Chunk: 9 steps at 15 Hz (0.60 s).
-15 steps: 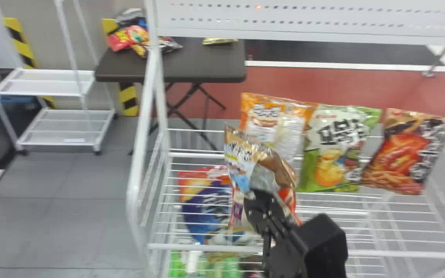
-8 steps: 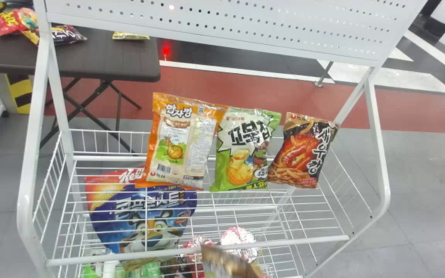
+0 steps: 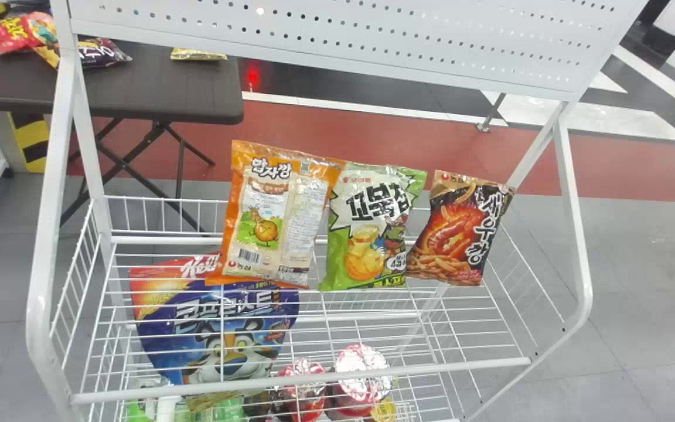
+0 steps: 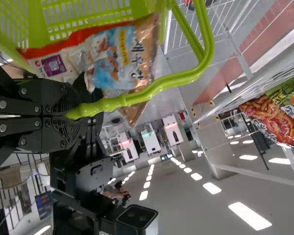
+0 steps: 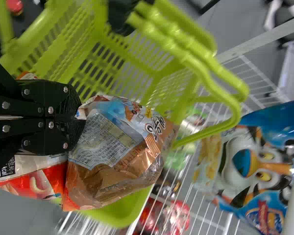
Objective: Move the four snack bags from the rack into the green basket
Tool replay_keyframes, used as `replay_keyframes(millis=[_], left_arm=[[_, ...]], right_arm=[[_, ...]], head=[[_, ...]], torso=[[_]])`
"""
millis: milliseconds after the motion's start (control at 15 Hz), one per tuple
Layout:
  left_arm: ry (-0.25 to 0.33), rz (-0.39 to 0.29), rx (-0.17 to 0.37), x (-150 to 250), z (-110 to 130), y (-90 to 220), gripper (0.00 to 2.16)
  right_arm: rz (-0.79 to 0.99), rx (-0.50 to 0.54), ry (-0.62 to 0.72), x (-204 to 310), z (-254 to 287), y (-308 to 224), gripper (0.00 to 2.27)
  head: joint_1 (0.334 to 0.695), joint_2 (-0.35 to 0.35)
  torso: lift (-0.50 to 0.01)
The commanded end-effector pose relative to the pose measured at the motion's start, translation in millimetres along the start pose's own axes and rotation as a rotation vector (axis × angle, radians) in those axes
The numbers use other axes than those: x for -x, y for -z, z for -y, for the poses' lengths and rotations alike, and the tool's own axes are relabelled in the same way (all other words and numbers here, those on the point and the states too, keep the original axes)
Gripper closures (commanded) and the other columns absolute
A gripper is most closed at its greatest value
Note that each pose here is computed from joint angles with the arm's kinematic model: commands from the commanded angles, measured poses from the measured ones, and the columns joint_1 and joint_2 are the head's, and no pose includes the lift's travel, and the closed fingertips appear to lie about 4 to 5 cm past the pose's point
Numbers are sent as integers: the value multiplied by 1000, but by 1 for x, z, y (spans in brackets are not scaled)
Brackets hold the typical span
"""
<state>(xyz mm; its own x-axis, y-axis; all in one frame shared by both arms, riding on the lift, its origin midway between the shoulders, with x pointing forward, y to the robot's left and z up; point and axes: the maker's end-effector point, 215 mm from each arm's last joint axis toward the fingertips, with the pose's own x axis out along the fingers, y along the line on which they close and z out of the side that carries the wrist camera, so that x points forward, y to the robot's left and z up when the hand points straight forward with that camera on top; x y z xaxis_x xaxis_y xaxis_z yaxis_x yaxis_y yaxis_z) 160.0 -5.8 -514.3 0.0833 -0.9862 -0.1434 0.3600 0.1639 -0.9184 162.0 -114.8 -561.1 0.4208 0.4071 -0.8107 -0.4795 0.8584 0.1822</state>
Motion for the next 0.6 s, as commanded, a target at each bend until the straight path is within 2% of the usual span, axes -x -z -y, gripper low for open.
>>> replay_keyframes(millis=[0,67,200,333,533], left_arm=[[3,-1,-2,-1,2,0,2024],[2,1,-3,0,2,0,2024],[2,1,-5,0,2,-1,2024],[-1,-1,-5,0,1,0,2024],[-4,-9,-5,-2,1,1,2024]], right_arm=[[30,-139,-109,-14,-8,-7,630],[-1,-155,-123,-13,-11,0,-2],[-1,-162,-141,-3,-13,0,-2],[52,-142,-104,8,3,-12,49],[263,-43,51,31,47,-79,46]], head=[[695,-350],[695,-350],[695,-350],[695,-350],[695,-350]], torso=[[0],[0],[0],[0],[0]])
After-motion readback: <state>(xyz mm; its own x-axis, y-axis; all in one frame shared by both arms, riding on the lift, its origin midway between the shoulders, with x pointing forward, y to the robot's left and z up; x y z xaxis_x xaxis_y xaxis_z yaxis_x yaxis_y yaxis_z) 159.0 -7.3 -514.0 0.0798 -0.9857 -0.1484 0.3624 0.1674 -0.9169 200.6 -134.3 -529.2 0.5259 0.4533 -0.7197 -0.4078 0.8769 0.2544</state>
